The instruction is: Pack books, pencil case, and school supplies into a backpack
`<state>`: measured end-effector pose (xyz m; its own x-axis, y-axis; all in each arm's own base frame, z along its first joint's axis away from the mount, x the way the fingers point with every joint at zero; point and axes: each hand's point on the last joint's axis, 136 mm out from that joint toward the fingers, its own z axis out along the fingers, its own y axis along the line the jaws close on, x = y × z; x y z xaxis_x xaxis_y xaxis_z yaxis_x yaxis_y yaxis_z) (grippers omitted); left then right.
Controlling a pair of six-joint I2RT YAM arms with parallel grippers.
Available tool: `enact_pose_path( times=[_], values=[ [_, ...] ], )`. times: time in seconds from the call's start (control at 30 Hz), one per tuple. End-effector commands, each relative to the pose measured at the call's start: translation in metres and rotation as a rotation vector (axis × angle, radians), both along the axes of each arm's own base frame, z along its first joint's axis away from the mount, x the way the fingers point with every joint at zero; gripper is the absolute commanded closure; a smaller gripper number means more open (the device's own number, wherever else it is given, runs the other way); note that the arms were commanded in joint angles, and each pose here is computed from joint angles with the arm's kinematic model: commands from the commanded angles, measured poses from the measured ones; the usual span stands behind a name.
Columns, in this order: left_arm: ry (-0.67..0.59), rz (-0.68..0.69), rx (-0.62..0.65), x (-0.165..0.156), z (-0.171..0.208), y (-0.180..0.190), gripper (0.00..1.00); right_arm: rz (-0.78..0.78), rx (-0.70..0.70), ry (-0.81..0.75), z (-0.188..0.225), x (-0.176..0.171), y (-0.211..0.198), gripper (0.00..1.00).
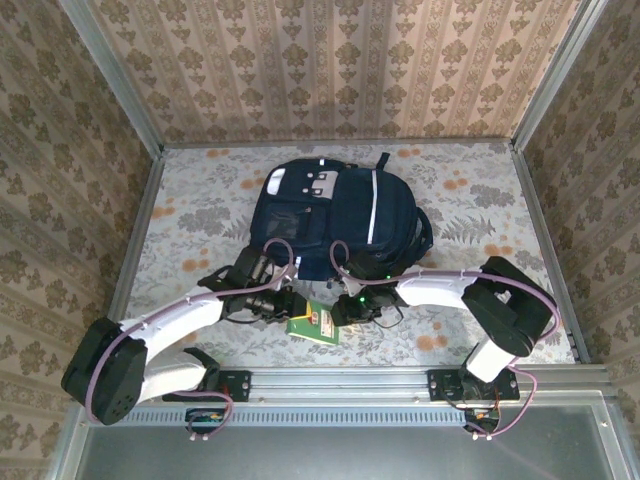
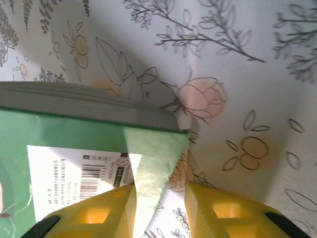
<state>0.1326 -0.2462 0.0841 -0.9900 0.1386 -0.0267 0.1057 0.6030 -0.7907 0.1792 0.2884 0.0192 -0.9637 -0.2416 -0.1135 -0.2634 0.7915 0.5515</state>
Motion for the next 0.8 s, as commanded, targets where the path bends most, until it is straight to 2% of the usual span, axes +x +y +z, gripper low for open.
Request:
enact_pose_path(
  times=[0.0, 0.1, 0.2, 0.3, 0.5, 0.57, 0.77],
  values=[
    [-0.061, -0.068, -0.046, 0.000, 0.021, -0.008, 0.99, -0.084, -0.056, -0.044, 0.003, 0.010, -0.023, 0.63],
    [-0.185, -0.103, -0.053, 0.007, 0.053, -0.008, 1.00, -0.122, -0.027, -0.085, 0.025, 0.018, -0.032, 0.57],
    [-0.365, -0.154, -0.025, 0.016, 0.088, -0.004, 1.00, -0.155, 0.025, -0.138, 0.059, 0.025, -0.040, 0.51],
    [-0.597, -0.191, 0.089, 0.033, 0.122, 0.006, 1.00, -0.208, 0.089, -0.195, 0.098, 0.033, -0.051, 0.44],
    [-1.119, -0.249, 0.278, 0.065, 0.181, 0.012, 1.00, -0.308, 0.288, -0.243, 0.173, 0.043, -0.065, 0.40],
    [-1.306, -0.316, 0.342, 0.067, 0.197, 0.005, 1.00, -0.333, 0.347, -0.237, 0.190, 0.043, -0.064, 0.39],
    [-1.828, -0.720, 0.622, 0.045, 0.207, -0.029, 1.00, -0.558, 0.515, -0.107, 0.224, 0.054, -0.064, 0.35]
  ],
)
